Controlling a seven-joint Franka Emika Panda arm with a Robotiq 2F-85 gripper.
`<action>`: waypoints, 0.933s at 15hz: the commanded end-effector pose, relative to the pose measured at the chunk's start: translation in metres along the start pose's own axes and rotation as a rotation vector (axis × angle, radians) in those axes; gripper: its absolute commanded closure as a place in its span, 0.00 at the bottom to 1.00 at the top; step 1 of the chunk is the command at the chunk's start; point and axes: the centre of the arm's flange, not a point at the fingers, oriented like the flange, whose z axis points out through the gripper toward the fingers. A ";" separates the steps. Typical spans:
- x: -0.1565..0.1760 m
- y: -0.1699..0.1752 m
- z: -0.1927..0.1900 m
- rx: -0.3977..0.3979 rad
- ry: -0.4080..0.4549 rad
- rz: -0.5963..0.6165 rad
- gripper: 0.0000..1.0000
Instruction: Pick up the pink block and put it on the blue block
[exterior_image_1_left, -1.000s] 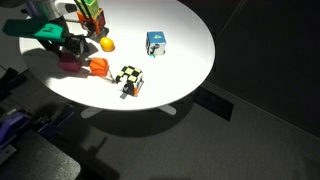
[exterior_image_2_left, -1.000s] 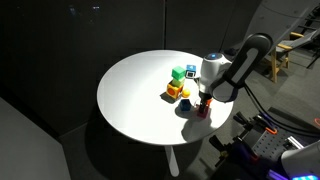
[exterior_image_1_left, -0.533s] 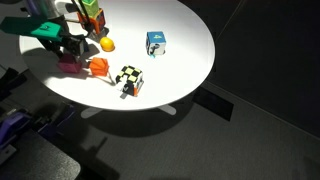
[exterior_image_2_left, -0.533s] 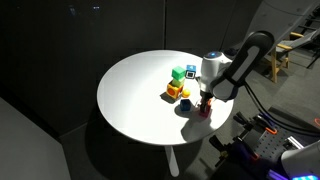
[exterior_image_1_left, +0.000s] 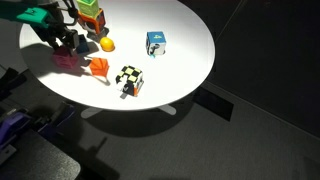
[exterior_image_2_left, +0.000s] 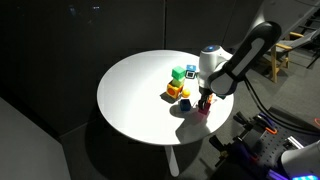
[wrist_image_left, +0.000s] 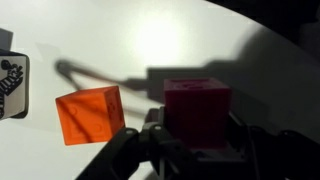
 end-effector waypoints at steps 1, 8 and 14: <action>-0.003 -0.005 -0.026 -0.001 0.003 0.078 0.69; 0.007 -0.007 -0.051 0.012 0.036 0.251 0.69; 0.019 -0.011 -0.056 0.011 0.065 0.393 0.69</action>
